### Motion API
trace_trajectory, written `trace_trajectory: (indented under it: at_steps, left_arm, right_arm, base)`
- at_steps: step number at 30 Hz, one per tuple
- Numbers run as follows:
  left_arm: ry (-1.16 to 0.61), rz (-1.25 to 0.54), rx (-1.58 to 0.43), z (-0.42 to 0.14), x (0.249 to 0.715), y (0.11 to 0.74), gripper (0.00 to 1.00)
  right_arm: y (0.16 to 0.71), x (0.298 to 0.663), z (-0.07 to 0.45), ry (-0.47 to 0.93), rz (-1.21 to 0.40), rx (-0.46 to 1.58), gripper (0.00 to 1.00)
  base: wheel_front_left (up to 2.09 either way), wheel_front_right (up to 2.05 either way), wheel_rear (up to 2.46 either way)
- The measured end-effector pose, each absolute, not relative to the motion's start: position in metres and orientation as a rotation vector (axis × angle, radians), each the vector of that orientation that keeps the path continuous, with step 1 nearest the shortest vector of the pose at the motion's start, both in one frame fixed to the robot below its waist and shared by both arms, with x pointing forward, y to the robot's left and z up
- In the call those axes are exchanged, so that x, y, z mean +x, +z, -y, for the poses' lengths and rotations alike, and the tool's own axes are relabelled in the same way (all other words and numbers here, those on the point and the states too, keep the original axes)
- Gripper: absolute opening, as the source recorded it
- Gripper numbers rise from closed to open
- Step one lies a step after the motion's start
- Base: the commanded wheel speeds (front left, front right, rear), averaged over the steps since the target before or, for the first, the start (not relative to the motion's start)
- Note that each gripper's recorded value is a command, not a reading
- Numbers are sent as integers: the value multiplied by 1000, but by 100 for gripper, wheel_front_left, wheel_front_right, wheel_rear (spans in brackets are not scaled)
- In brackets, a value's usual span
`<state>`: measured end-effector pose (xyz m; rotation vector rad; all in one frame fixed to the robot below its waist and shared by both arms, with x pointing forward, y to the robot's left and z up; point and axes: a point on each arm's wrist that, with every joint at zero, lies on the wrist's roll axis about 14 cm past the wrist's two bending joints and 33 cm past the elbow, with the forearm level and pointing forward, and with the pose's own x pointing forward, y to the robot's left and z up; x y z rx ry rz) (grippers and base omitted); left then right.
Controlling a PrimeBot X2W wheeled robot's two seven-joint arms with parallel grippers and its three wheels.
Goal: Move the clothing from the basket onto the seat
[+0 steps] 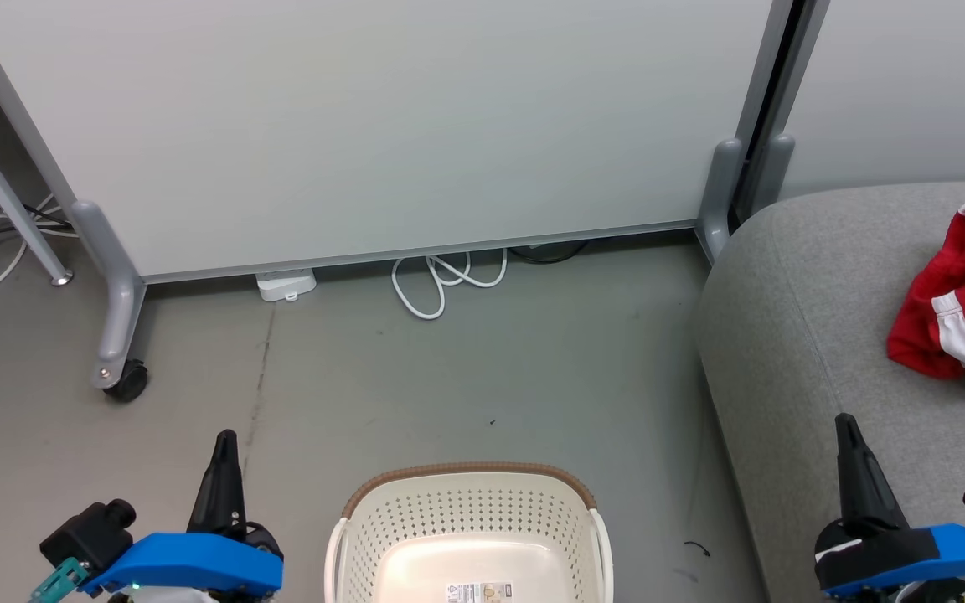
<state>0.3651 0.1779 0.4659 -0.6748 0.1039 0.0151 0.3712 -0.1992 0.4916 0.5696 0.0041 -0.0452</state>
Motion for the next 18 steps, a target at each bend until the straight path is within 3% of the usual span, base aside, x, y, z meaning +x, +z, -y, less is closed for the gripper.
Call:
trace_trajectory:
  at_steps: [18]
  left_arm:
    - [50,-95,-907,-186,371,472,0]
  right_arm:
    - [492,376,201,-60,-15,828,0]
  base:
    - [0,0,0]
